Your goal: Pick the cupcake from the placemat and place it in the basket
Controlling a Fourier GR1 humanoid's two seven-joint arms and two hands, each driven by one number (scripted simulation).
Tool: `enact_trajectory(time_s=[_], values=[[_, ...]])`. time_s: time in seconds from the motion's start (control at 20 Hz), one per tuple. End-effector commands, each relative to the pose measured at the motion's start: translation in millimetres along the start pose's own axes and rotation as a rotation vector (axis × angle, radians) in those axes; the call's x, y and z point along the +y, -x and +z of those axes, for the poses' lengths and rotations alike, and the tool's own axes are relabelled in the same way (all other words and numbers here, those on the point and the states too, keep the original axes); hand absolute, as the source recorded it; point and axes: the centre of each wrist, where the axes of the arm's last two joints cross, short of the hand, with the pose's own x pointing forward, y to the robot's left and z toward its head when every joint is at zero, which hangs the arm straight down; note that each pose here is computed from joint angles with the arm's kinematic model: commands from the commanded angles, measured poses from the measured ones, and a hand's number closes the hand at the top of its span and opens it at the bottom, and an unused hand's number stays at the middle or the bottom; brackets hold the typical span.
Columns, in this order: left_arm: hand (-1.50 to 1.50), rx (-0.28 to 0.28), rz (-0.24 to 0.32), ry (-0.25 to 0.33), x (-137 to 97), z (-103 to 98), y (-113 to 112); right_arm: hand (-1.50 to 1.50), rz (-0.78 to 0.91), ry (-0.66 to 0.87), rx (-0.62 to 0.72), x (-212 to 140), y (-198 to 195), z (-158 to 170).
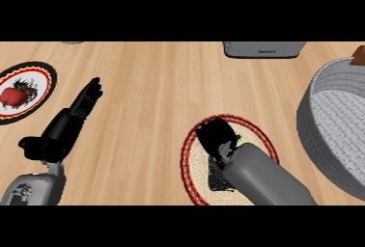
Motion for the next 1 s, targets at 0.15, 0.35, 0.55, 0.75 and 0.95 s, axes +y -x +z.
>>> enact_trajectory(time_s=[0.15, 0.35, 0.55, 0.75, 0.95], values=[[0.0, -0.019, -0.005, 0.011, 5.3, -12.8, -0.8, -1.5, 0.009, -0.029, 0.038, 16.4, 10.6, -17.2], [0.0, -0.003, -0.002, -0.008, -12.5, -1.9, -11.1, -1.5, 0.007, -0.096, 0.029, 38.0, -3.2, -18.4], [0.0, -0.02, 0.009, 0.008, 4.9, 4.6, -13.5, 1.5, -0.005, -0.145, 0.001, 20.5, 26.1, -17.6], [0.0, -0.003, 0.016, 0.013, 8.7, -3.1, -30.2, 1.5, 0.061, -0.174, -0.013, 24.6, 10.3, -27.8], [0.0, 0.002, 0.005, 0.006, 11.2, -7.7, -13.5, 1.5, 0.121, -0.141, -0.029, 27.4, 0.0, -24.0]])
